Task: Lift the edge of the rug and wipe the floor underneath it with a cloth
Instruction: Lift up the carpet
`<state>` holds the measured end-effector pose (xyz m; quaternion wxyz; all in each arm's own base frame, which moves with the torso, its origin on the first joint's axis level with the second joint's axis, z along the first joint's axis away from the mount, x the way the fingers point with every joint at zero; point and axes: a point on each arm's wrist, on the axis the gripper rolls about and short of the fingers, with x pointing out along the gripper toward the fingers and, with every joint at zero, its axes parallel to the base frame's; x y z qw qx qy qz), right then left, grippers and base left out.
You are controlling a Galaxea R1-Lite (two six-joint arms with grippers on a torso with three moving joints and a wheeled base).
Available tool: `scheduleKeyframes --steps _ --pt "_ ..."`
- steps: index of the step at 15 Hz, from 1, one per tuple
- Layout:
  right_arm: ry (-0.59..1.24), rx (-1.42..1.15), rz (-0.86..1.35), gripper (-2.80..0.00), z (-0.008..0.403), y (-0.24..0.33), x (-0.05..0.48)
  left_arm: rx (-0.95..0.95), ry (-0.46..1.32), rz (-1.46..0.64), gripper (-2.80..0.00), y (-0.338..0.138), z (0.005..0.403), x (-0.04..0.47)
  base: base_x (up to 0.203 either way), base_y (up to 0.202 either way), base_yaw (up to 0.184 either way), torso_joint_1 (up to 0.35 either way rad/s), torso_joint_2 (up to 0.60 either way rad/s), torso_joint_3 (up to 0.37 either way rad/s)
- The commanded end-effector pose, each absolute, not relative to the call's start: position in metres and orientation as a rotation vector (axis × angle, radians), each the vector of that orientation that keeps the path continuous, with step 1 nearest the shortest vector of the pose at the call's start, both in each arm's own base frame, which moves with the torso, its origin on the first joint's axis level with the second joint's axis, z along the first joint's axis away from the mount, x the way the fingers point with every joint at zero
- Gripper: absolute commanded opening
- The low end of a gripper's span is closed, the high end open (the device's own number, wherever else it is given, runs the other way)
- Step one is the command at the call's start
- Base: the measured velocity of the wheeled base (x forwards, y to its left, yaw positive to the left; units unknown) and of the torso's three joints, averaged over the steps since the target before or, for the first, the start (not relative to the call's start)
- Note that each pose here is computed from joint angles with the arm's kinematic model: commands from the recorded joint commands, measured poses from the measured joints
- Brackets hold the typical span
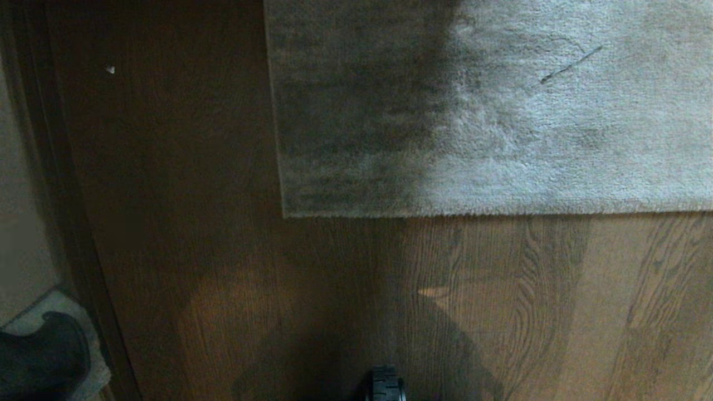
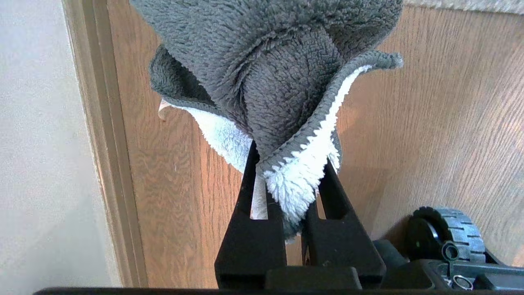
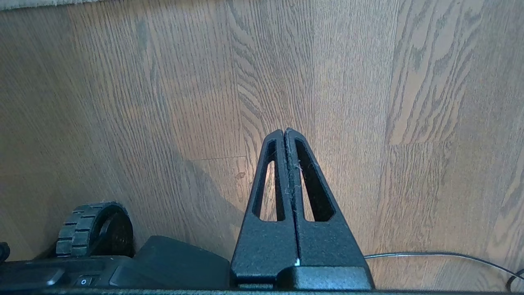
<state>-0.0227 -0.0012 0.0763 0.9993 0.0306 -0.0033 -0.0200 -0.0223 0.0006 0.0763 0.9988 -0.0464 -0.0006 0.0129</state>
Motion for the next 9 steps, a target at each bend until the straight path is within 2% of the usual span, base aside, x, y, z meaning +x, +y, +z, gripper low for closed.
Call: scheduleKeyframes --steps 1,9 --pt "-0.007 0.062 -0.040 -2.80 0.0763 -0.0012 -0.0227 -0.094 -0.009 0.026 -2.80 0.0006 0.0763 -0.0228 0.000 0.000 0.000 0.000 0.00 0.000" --pt "-0.007 0.062 -0.040 -2.80 0.0763 -0.0012 -0.0227 -0.094 -0.009 0.026 -2.80 0.0006 0.0763 -0.0228 0.000 0.000 0.000 0.000 0.00 0.000"
